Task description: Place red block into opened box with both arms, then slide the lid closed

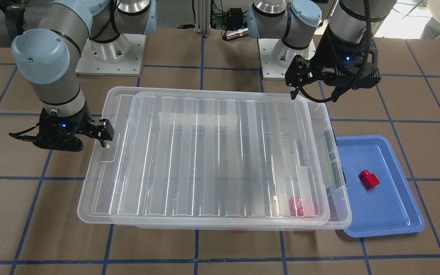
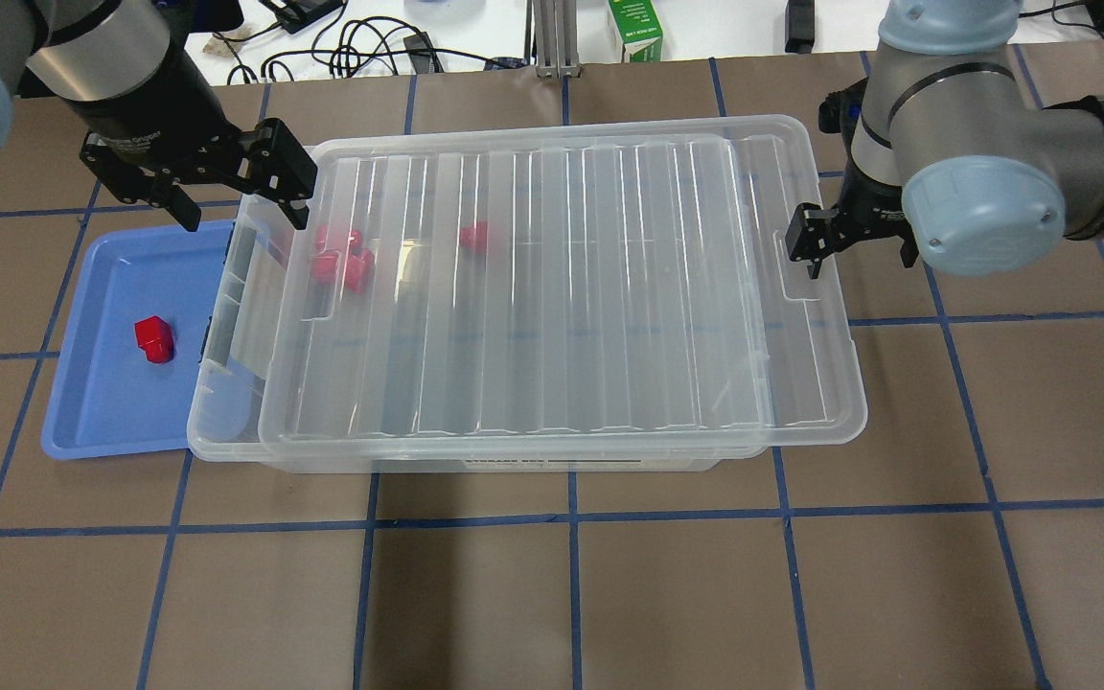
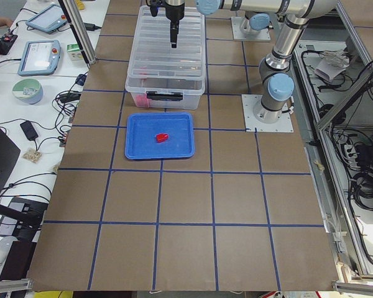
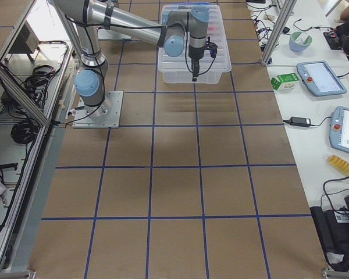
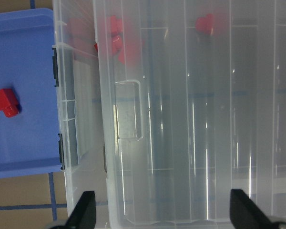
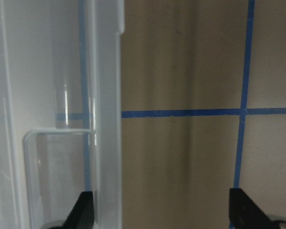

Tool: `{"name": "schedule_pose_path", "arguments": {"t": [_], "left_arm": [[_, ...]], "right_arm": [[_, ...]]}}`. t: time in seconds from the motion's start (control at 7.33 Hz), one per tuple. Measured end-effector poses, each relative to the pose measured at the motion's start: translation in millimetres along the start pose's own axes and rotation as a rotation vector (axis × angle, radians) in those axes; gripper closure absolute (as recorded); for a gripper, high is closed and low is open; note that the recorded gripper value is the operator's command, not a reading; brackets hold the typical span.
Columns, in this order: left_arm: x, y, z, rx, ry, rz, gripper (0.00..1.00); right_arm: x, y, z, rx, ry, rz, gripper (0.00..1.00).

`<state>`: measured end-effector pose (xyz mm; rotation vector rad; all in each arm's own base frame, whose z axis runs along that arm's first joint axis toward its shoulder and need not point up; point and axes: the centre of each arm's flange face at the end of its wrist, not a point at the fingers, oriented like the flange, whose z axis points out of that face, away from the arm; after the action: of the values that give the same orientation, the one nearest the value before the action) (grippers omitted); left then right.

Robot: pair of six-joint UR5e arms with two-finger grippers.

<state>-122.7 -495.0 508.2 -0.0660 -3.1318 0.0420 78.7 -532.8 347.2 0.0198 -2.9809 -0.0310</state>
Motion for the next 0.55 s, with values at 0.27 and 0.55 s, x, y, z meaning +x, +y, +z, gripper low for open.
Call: {"name": "schedule_pose_path", "arguments": {"t": [0.27,0.55], "left_arm": [[-1.4,-0.4,-1.9,0.004,-0.003,0.003,0.0],[-29.2,-7.7,7.1,-0.009,-0.006,0.036,0.0]], "right_arm": [[44.0,-2.6,8.8,-0.022,0.0,0.032,0.0],[79.2,-2.3,15.0,-0.035,-0.002,0.055,0.0]]}}
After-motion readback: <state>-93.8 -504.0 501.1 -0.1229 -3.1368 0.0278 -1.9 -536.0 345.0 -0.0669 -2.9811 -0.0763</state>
